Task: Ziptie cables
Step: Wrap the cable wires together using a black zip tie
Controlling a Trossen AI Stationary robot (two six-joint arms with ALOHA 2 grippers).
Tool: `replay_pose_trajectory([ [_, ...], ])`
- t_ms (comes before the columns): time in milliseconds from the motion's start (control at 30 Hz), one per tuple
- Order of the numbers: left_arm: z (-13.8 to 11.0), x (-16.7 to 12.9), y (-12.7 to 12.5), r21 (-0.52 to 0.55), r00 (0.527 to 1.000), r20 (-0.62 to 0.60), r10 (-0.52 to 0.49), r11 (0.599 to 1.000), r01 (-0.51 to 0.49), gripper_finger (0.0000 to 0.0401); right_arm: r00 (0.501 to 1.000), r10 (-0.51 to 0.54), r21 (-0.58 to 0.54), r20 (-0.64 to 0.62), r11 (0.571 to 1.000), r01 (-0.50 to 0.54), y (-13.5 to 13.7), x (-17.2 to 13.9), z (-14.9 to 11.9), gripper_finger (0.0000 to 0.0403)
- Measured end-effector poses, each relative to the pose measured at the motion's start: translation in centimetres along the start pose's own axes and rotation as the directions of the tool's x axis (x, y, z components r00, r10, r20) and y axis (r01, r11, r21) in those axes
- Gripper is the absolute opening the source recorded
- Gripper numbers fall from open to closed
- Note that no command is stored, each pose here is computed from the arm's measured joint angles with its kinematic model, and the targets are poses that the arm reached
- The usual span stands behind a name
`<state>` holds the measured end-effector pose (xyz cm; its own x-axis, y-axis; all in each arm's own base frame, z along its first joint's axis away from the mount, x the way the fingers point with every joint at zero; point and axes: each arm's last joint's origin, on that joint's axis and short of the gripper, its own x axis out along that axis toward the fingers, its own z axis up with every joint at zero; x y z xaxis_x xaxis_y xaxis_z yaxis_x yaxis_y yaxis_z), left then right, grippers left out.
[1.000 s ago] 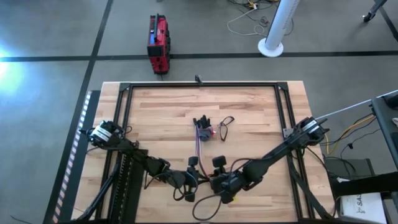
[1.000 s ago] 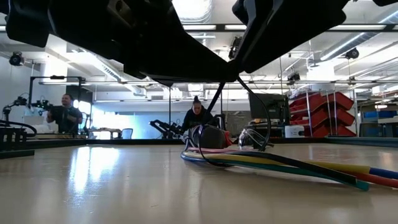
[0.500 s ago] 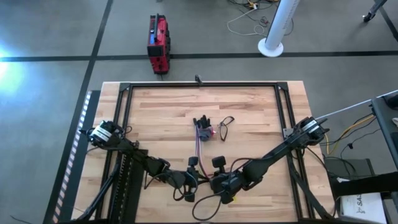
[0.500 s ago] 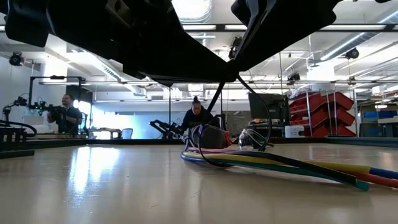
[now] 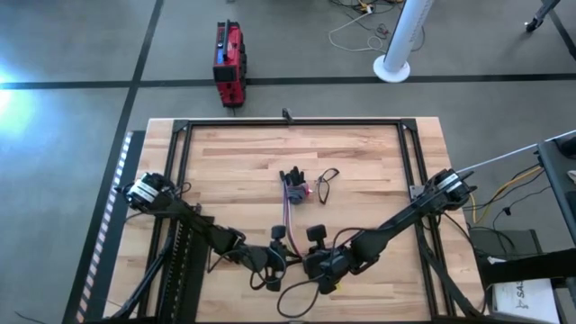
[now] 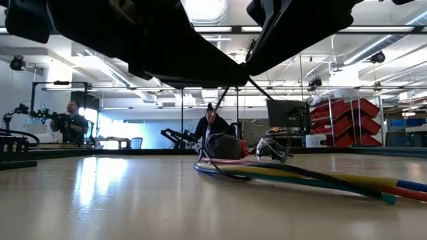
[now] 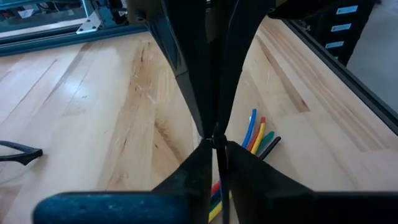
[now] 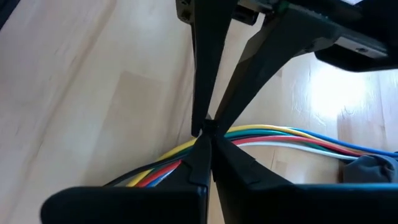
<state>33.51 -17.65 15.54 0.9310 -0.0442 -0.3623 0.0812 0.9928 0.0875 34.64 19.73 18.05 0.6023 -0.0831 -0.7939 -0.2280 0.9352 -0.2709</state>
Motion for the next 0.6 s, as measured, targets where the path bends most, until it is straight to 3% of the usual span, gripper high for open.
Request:
replay_pose_trajectory([
  [400,0.23,-0.25,0.10,-0.038,1.000,-0.008,0.001,0.999,-0.001,0.0105,1.000,0.000,-0.001,-0.004,1.000,0.000,0.00,0.00,-0.04,0.0000],
  [600,0.55,-0.28,0.16,-0.154,1.000,0.015,0.000,0.988,0.002,0.0122,1.000,0.000,-0.001,-0.004,1.000,0.000,0.00,0.00,-0.04,0.0000],
])
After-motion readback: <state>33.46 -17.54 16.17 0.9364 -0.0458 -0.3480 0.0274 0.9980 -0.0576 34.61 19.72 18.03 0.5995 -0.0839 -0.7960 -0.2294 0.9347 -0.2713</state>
